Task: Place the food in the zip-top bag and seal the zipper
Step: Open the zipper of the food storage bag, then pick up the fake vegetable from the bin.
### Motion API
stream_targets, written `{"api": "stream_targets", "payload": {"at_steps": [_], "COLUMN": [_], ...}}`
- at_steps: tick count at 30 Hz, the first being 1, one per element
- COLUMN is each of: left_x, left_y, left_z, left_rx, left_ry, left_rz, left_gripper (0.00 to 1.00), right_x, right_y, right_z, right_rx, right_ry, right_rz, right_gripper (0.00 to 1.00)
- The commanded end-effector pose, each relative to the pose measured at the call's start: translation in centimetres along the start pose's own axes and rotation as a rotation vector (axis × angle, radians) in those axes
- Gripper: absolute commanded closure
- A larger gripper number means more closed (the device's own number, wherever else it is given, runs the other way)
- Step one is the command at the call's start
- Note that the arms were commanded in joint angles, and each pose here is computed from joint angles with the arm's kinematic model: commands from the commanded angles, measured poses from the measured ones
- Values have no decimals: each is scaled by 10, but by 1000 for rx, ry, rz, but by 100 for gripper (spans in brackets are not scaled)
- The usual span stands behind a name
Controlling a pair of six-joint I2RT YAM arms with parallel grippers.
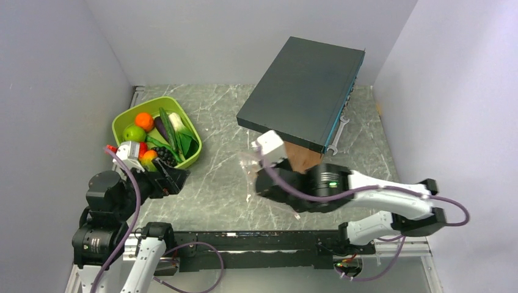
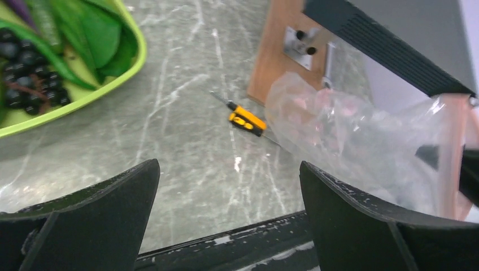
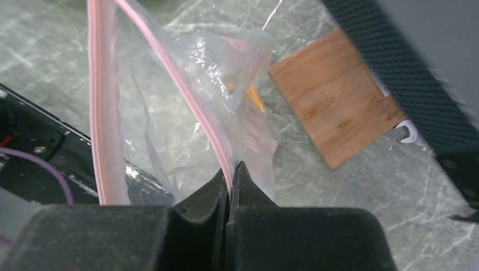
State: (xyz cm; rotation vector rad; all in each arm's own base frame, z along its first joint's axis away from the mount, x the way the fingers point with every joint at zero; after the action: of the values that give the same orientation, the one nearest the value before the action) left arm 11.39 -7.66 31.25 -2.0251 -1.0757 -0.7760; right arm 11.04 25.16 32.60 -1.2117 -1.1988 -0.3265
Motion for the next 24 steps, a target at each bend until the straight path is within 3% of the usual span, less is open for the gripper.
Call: {"api": "stream_targets", "payload": {"at_steps": [1,6,11,16,24], "left_x": [1,1,-13,-26,-16], "left_y": [-14,-39,-36,-16,27], "left_z": [30,45,57,59,65], "left_rx": [212,356,402,349,325], "left_ry": [29,23,13,-28,-17], "left_rz": [-47,-79,-23,15,71], "left_gripper": [0,0,1,0,0], "right_x": [-35,-8,15,12,13], "right_y": [60,141,184,194,200], "right_z": [50,99,122,114,84], "right_rx": [-97,-167,61,190,224], "right_ry": [-44,93,246,319,337], "right_rz": [125,60,60,54,40], "right_gripper": [100,100,100,100,100]}}
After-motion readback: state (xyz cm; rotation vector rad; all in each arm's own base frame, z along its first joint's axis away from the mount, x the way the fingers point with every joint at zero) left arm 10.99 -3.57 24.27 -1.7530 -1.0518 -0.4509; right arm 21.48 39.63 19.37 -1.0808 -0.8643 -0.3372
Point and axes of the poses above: each gripper's point midway between its finger pads, its own y axis out along the fingers, its own z axis along the line the jaws close on, x = y × z, the point moved 3 cm from there along -y, back along the fingers, and after that the axes turned 2 degrees about -y, right-handed, at the moved point
